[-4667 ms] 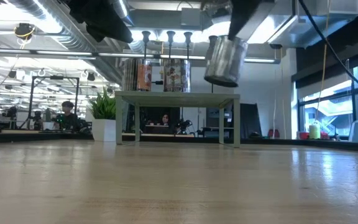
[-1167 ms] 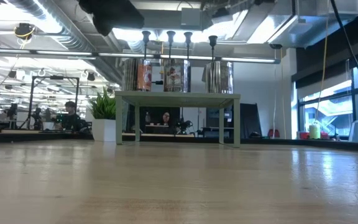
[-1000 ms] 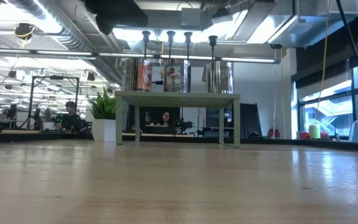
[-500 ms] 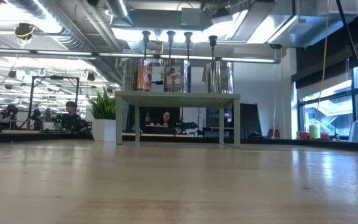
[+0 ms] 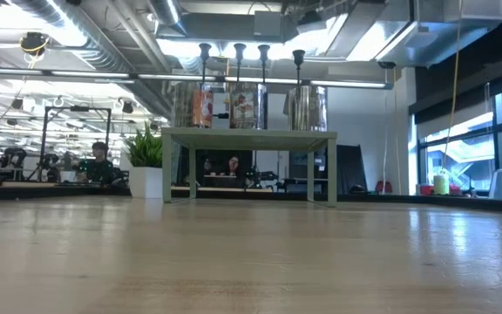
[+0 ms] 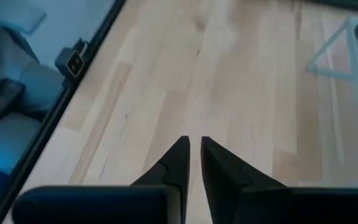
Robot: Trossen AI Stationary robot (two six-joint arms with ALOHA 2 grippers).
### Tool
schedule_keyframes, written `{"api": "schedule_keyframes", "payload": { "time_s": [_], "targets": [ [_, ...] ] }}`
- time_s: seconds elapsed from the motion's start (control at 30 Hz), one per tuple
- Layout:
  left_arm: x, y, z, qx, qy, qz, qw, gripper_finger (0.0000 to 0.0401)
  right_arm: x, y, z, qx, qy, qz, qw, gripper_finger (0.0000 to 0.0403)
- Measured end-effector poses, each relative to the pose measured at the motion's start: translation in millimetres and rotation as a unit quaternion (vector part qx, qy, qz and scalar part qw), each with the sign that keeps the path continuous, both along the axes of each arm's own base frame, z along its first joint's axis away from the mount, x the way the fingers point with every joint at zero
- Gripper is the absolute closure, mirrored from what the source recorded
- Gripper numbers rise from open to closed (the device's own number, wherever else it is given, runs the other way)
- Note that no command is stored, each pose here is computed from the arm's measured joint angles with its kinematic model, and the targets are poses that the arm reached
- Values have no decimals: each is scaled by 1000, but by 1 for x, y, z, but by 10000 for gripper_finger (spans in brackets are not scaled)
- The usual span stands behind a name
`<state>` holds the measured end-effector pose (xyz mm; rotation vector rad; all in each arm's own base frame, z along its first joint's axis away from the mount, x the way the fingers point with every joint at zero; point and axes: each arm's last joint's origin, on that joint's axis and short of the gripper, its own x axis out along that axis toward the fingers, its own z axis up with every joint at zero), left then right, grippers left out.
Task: Pick & Place candle stick holders
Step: Return to Home Position
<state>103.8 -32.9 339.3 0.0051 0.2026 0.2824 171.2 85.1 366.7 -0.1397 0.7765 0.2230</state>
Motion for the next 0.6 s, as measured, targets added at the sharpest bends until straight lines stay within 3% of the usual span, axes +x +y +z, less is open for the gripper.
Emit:
{"api": "schedule_keyframes", "payload": {
  "time_s": [0.17,0.4,0.6],
  "targets": [
    [-2,3,-29,23,-12,42,999,397,-28,-14,-32,25,-82,18,996,360],
    [6,-3,-77,17,-20,-6,1000,397,-47,-23,-78,38,-192,52,979,360],
    [3,-1,-85,29,-38,-2,999,398,-55,-30,-115,24,-242,60,968,360]
  ]
}}
